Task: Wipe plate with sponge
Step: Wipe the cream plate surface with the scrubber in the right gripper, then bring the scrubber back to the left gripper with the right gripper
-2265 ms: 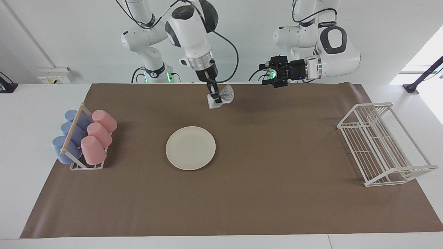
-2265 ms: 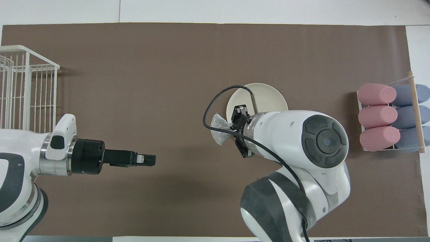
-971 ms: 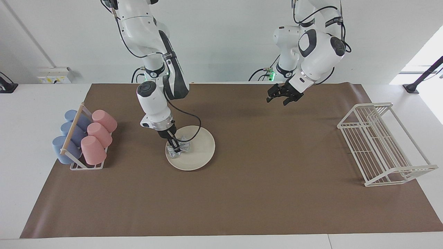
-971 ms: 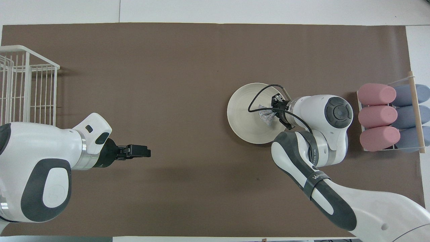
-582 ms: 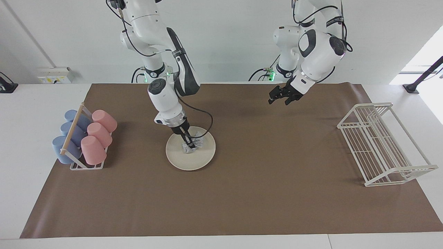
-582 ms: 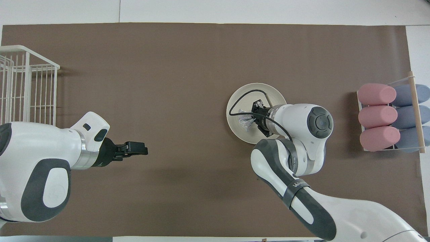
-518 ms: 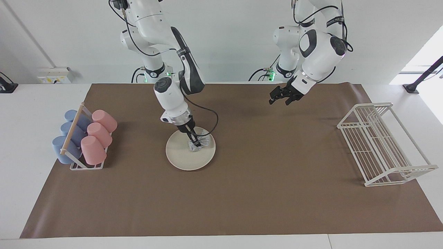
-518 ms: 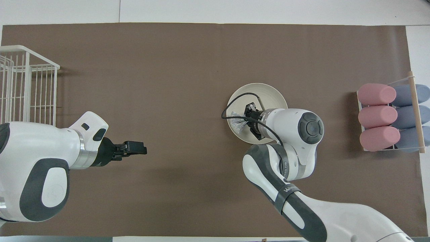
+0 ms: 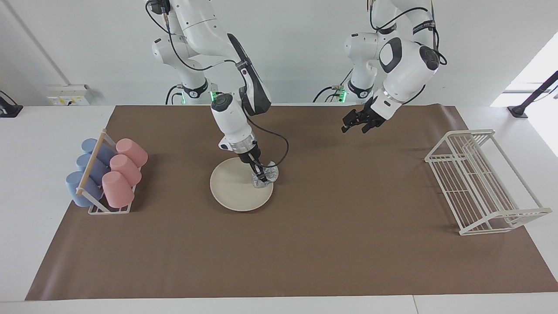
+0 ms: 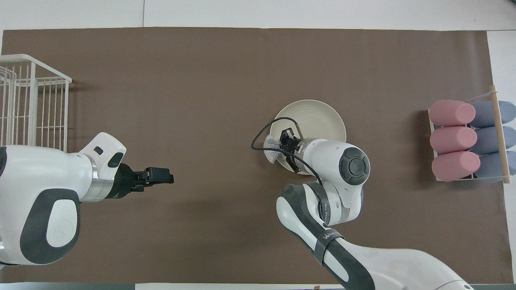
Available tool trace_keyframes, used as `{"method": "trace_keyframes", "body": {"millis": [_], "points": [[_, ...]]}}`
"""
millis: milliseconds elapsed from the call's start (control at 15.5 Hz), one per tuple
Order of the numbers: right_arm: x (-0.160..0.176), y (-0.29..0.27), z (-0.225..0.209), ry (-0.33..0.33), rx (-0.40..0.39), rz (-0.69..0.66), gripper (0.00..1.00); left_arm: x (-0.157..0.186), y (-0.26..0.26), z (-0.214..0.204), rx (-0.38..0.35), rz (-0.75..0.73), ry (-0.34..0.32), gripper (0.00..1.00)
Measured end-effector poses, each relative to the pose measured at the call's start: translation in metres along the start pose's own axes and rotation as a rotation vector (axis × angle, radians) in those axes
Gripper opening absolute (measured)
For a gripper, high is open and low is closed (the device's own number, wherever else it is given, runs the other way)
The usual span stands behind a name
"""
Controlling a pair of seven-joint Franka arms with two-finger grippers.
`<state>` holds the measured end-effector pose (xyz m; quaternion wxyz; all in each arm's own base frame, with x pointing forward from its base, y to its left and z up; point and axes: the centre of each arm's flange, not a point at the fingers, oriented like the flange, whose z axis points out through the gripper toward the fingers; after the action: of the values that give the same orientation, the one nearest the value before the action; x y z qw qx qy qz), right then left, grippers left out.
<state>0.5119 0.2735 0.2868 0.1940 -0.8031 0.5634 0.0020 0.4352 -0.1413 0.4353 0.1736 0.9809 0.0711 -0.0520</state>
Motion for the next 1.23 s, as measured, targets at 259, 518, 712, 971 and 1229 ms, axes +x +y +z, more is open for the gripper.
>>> {"method": "trace_keyframes", "body": {"millis": [259, 518, 712, 971, 1229], "points": [[-0.014, -0.029, -0.021, -0.051, -0.039, 0.078, 0.09, 0.002, -0.003, 0.000, -0.001, -0.007, 0.005, 1.00], [-0.056, -0.067, -0.057, -0.057, -0.042, 0.126, 0.09, 0.003, -0.003, 0.000, -0.001, -0.021, 0.008, 1.00], [-0.129, -0.063, -0.062, -0.015, -0.038, 0.109, 0.09, 0.011, 0.002, -0.012, -0.073, -0.102, 0.023, 1.00], [-0.203, -0.037, -0.058, 0.026, -0.039, 0.074, 0.09, 0.027, 0.012, -0.047, -0.322, -0.209, -0.001, 0.99], [-0.203, -0.037, -0.058, 0.031, -0.039, 0.073, 0.09, 0.033, 0.001, -0.055, -0.419, -0.166, -0.043, 0.99]]}}
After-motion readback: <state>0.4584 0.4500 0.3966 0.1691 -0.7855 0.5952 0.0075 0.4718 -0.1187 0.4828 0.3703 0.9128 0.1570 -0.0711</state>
